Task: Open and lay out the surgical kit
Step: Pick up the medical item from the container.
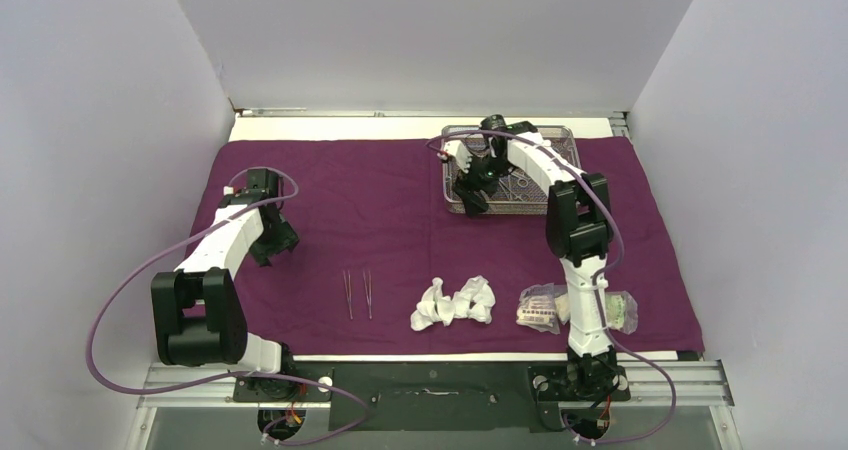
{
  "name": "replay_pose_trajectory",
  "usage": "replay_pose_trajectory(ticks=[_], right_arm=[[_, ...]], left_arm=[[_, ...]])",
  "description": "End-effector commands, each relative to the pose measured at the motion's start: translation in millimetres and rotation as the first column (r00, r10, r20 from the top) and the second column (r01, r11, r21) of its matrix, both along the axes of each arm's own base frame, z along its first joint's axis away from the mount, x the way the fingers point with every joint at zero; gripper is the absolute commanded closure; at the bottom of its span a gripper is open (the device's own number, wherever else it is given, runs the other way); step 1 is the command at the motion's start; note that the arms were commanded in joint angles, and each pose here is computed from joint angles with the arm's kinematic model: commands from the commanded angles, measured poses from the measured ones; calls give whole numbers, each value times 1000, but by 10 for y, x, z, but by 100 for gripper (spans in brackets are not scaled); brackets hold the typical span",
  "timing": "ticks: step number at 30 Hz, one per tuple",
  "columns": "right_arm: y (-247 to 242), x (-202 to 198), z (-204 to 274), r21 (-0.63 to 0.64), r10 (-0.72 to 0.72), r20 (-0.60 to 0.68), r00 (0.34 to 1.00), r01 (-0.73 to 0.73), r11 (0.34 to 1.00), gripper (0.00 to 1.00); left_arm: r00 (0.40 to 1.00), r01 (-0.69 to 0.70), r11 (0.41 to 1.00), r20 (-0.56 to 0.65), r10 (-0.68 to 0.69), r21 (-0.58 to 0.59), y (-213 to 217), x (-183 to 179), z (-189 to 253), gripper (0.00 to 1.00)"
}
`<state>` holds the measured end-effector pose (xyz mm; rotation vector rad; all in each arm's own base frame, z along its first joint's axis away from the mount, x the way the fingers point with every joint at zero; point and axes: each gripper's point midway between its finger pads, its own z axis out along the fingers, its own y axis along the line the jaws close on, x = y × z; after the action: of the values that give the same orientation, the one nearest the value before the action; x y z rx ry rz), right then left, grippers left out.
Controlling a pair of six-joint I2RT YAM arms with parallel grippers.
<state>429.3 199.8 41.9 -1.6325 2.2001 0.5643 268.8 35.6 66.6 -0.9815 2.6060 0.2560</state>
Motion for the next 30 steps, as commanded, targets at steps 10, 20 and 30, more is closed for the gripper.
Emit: replay_pose_trajectory(ticks=[10,20,30], right_arm=[[109,252,1325,330,-167,208,964,91,940,18],[-272,654,786,162,-708,260,657,693,703,27],[-278,684,413,66,-698,361,619,729,681,58]], left_arm=[[999,-4,1000,50,4,15,45,85,90,50],[993,-4,1000,114,3,4,22,155,184,49],[993,1,1000,115,-2,10,30,170,208,49]])
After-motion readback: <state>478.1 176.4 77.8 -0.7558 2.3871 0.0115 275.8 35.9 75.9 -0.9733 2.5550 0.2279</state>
